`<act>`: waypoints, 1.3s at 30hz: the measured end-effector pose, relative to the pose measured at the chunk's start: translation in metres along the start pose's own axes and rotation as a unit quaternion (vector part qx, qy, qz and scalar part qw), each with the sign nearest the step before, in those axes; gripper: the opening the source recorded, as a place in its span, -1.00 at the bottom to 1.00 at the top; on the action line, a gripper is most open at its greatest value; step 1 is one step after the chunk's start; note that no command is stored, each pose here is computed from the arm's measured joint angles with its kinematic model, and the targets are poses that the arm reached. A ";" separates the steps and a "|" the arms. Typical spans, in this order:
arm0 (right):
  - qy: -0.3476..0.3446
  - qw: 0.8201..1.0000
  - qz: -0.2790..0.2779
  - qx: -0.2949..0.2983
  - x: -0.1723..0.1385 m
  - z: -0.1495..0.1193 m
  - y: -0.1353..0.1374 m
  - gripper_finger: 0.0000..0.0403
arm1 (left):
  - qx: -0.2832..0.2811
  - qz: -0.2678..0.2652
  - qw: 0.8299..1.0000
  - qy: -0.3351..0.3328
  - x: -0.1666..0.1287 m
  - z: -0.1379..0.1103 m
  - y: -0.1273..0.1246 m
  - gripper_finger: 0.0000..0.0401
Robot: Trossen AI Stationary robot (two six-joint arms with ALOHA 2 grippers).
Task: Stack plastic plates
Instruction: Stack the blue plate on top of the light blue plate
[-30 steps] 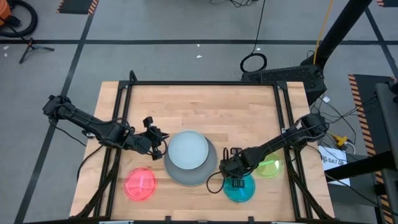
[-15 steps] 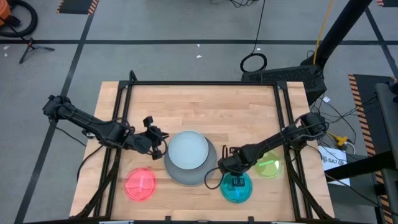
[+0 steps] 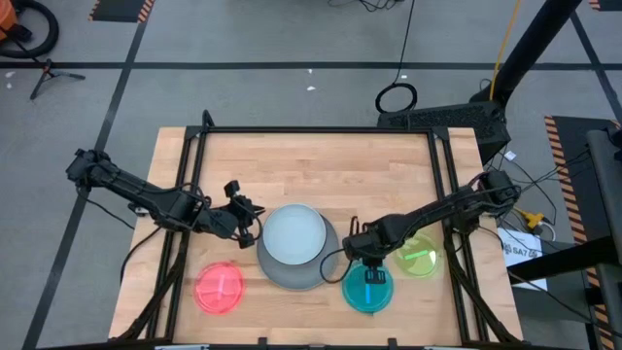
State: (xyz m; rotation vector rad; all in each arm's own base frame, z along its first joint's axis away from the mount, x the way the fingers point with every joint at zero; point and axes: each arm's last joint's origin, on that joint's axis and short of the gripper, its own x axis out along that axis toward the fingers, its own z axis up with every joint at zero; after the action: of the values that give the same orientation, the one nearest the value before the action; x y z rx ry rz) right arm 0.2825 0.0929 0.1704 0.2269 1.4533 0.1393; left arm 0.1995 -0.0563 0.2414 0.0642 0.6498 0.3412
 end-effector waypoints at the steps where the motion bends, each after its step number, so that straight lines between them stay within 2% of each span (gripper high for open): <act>1: -0.003 1.000 0.000 0.002 -0.005 -0.001 -0.001 -0.99 | 0.002 0.000 1.000 -0.001 0.000 0.000 0.000 -0.81; 13: -0.124 0.991 0.031 0.024 -0.073 -0.009 -0.016 -1.00 | 0.023 -0.006 0.999 -0.043 -0.001 0.009 -0.002 -0.81; 17: -0.198 0.979 0.047 0.033 -0.090 -0.001 -0.021 -1.00 | 0.031 -0.006 0.999 -0.044 -0.001 0.009 -0.002 -0.81; 21: -0.278 0.956 0.013 0.090 -0.100 0.011 -0.035 -1.00 | 0.035 0.015 0.998 -0.050 -0.001 0.010 -0.001 -0.81; 26: -0.314 0.941 -0.008 0.124 -0.100 0.025 -0.056 -1.00 | 0.043 0.024 0.996 -0.070 -0.003 0.016 0.000 -0.81; 31: -0.340 0.927 -0.006 0.159 -0.094 0.040 -0.074 -1.00 | 0.043 0.021 0.995 -0.082 -0.015 0.035 0.002 -0.81; 39: -0.322 0.922 -0.017 0.216 -0.078 0.049 -0.097 -0.99 | 0.044 0.023 0.996 -0.070 -0.020 0.039 0.004 -0.81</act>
State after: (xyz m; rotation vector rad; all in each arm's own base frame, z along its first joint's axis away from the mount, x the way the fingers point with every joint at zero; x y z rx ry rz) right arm 0.3182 -0.0226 0.2280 0.5521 0.8093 -0.2720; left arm 0.2072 -0.0574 0.2850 0.1868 0.5258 0.3495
